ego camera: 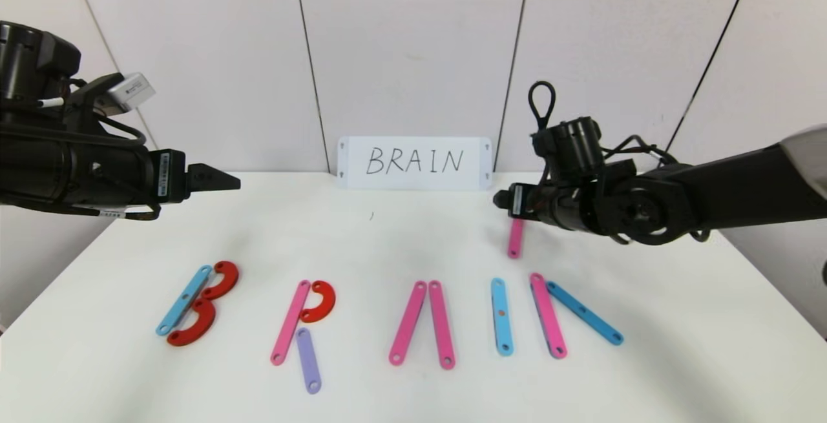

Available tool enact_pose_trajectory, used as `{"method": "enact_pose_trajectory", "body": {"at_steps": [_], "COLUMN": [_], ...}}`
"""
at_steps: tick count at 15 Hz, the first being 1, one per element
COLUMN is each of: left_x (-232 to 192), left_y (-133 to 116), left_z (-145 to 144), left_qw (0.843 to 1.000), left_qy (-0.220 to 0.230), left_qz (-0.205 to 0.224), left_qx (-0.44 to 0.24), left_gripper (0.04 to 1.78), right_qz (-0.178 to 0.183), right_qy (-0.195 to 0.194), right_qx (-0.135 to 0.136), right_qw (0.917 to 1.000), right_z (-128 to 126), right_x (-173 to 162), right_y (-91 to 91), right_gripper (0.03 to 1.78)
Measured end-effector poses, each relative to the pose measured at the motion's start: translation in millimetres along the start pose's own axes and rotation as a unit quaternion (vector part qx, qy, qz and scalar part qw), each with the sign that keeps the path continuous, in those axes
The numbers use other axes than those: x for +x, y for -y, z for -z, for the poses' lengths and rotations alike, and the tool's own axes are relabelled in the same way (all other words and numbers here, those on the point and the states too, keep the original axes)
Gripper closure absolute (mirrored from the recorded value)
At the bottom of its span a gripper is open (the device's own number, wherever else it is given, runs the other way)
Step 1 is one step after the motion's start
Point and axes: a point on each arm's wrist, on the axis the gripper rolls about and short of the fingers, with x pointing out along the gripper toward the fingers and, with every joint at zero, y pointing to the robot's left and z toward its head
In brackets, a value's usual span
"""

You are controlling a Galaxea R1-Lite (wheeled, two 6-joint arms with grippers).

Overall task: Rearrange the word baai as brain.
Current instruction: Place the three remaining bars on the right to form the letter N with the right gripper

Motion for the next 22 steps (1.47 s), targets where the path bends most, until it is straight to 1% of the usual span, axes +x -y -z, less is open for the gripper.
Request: {"method": "enact_pose_trajectory", "body": {"at_steps": [1,4,5,7,11,15,22], "left_x": [-0.2,-0.6,-0.6,-0.6,-0.7,-0.7,-0.7], "left_y": [-0.1,-0.1,-0.1,-0.2,-0.3,-0.3,-0.3], "left_z": [0.0,-0.1,-0.1,-0.1,-0.1,-0.2,-0.2], "left_qw": [1.000,1.000,1.000,1.000,1.000,1.000,1.000], "left_qy": [0.000,0.001,0.001,0.001,0.001,0.001,0.001], "left_qz": [0.000,0.000,0.000,0.000,-0.001,-0.001,0.000], "left_qx": [0.000,0.000,0.000,0.000,0.000,0.000,0.000], "left_gripper": [0.09,0.09,0.09,0.09,0.09,0.09,0.09], "right_qz": [0.004,0.037,0.041,0.045,0.055,0.060,0.067], "right_qy": [-0.005,-0.010,-0.015,-0.023,-0.039,-0.043,-0.049], "right_qx": [0.001,0.009,0.012,0.011,0.009,0.013,0.013], "right_qw": [1.0000,0.9992,0.9990,0.9987,0.9977,0.9972,0.9965], "right_z": [3.6,15.4,20.5,25.3,25.6,28.6,32.7], "right_x": [4.4,18.7,23.6,29.9,38.9,52.6,62.6], "right_y": [-1.8,-6.4,-9.0,-10.8,-10.9,-11.1,-8.2], "right_gripper": [0.08,0.08,0.08,0.08,0.08,0.08,0.09]}}
